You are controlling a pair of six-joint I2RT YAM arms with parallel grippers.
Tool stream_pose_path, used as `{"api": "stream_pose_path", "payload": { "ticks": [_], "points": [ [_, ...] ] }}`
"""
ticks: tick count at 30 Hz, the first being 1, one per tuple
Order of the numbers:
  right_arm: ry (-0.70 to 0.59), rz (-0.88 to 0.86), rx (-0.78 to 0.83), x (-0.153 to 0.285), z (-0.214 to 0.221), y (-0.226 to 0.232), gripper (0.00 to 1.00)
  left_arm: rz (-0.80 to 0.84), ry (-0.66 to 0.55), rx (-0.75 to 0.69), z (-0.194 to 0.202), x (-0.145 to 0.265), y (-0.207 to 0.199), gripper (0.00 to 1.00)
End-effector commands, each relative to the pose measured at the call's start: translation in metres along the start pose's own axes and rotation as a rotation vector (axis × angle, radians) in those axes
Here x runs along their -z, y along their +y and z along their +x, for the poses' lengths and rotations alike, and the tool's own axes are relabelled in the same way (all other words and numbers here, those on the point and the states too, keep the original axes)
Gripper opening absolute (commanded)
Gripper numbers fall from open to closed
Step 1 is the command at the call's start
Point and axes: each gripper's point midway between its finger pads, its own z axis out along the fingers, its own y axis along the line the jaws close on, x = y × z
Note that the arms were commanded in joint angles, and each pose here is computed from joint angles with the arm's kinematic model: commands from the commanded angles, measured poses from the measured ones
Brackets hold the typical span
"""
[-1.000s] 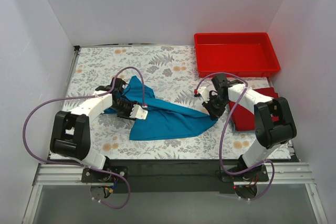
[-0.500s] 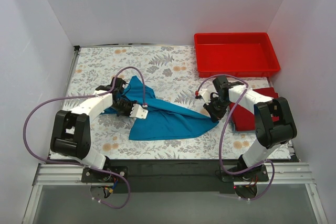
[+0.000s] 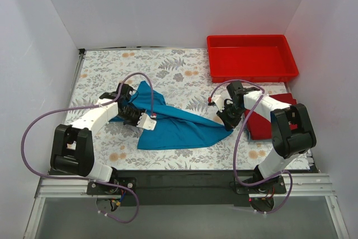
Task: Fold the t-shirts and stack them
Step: Flatten the tshirt out
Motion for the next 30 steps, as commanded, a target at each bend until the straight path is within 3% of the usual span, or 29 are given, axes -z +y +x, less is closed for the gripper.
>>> {"api": "stream_pose_path", "payload": {
  "ticks": [1, 4, 8, 11, 17, 19, 20, 22, 24, 27, 30],
  "points": [
    [-0.002, -0.02, -0.001, 0.002, 0.004, 0.005, 0.01, 0.009, -0.022, -0.071, -0.012, 0.009, -0.01, 0.0],
    [0.0, -0.017, 0.0, 0.002, 0.005, 0.004, 0.01, -0.11, -0.103, -0.11, -0.038, 0.026, 0.002, 0.0],
    [-0.005, -0.013, -0.002, 0.004, 0.006, 0.003, 0.01, -0.157, -0.179, 0.001, -0.059, 0.041, -0.001, 0.0],
    [-0.009, -0.013, -0.003, 0.005, 0.007, 0.004, 0.01, -0.097, -0.133, 0.031, -0.042, 0.023, -0.045, 0.0],
    [-0.001, -0.013, -0.003, 0.006, 0.008, 0.004, 0.01, -0.055, -0.063, -0.002, -0.023, 0.006, -0.079, 0.0],
    [-0.001, -0.007, -0.001, 0.008, 0.009, 0.004, 0.01, -0.046, -0.059, 0.01, -0.022, 0.01, -0.08, 0.12],
    [-0.002, -0.007, 0.001, 0.008, 0.01, 0.005, 0.01, -0.05, -0.053, 0.011, -0.02, 0.013, -0.079, 0.28],
    [-0.001, -0.012, -0.002, 0.008, 0.01, 0.006, 0.01, -0.07, -0.066, 0.023, -0.02, 0.02, -0.073, 0.37],
    [-0.002, -0.021, -0.002, 0.007, 0.009, 0.007, 0.01, -0.077, -0.073, 0.024, -0.013, 0.027, -0.069, 0.55],
    [-0.005, -0.026, -0.009, 0.007, 0.008, 0.007, 0.01, -0.082, -0.081, 0.012, -0.011, 0.034, -0.067, 0.64],
    [-0.003, -0.026, -0.009, 0.006, 0.007, 0.005, 0.01, -0.115, -0.094, -0.054, -0.016, 0.034, -0.064, 0.64]
  ]
}}
